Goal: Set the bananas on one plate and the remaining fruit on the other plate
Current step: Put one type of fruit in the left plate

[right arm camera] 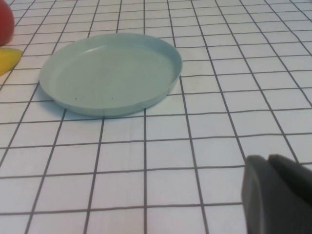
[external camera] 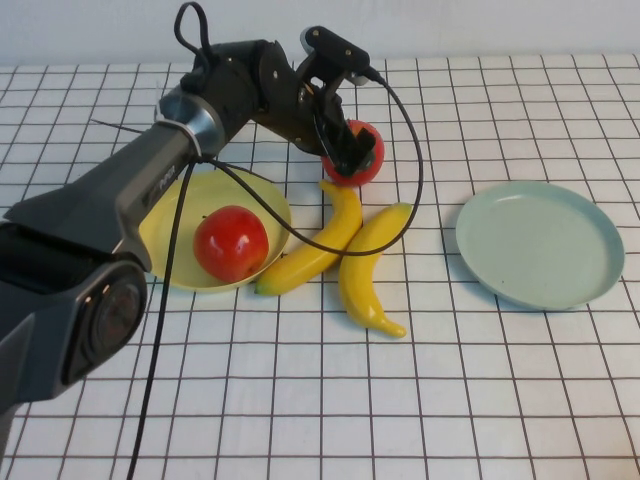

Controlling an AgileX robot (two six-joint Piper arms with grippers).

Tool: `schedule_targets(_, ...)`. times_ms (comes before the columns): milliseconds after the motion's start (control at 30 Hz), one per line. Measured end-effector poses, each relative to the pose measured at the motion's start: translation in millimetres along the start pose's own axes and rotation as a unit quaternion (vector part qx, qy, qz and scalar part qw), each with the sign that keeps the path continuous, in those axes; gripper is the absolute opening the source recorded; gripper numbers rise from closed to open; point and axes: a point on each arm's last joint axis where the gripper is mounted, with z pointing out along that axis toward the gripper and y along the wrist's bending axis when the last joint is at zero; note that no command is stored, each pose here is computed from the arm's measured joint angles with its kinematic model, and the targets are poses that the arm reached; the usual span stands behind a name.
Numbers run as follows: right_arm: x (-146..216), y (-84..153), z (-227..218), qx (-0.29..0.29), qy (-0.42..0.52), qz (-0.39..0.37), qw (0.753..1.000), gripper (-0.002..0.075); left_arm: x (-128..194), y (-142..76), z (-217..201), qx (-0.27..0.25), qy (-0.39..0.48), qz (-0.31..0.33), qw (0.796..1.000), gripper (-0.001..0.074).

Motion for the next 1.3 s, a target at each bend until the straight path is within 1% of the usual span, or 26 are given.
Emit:
schedule_targets(200, 0.0, 0.0, 0.0, 0.000, 0.000, 0.000, 1.000, -0.0015, 3.6, 0.5, 10.6, -0.002, -0.010, -0.004, 1.000, 0.0668)
schedule_targets(333, 0.0, 0.0, 0.0, 0.000, 0.000, 0.000, 1.000, -0.0015, 3.8, 0.6, 12.4, -0.002, -0.015, 0.010, 1.000, 0.0666)
schedule_targets(400, 0.0, 0.0, 0.0, 0.000, 0.000, 0.000, 1.000, -0.0015, 3.8, 0.6, 12.4, -0.002, -0.015, 0.015, 1.000, 0.0636)
schedule_targets(467, 0.0, 0.0, 0.0, 0.000, 0.000, 0.000, 1.000, -0.0015, 3.8, 0.6, 12.4, -0.002, -0.015, 0.017, 1.000, 0.0578)
schedule_targets(800, 0.0, 0.0, 0.0, 0.000, 0.000, 0.000, 1.000, -0.0015, 3.2, -0.3, 10.7, 0.003, -0.013, 0.015, 1.000, 0.0574)
schedule_targets(933, 0.0, 0.0, 0.0, 0.000, 0.000, 0.000, 1.000, -0.0015, -5.7, 1.0, -12.1, -0.006, 0.003, 0.042, 0.999, 0.0574)
schedule_targets(1000, 0.0, 0.0, 0.0, 0.000, 0.000, 0.000, 1.000, -0.0015, -13.1, 2.7, -33.6, -0.020, 0.017, 0.060, 0.998, 0.0574)
schedule_targets(1100, 0.0, 0.0, 0.0, 0.000, 0.000, 0.000, 1.000, -0.0015, -22.4, 10.6, -78.5, -0.047, 0.049, 0.054, 0.996, 0.0574)
schedule_targets(1200, 0.0, 0.0, 0.0, 0.000, 0.000, 0.000, 1.000, -0.0015, -16.4, 26.6, -118.7, -0.050, 0.098, 0.025, 0.994, 0.0574)
schedule_targets(1300, 0.0, 0.0, 0.0, 0.000, 0.000, 0.000, 1.000, -0.0015, -3.2, 51.1, -144.0, -0.052, 0.125, -0.009, 0.991, 0.0574)
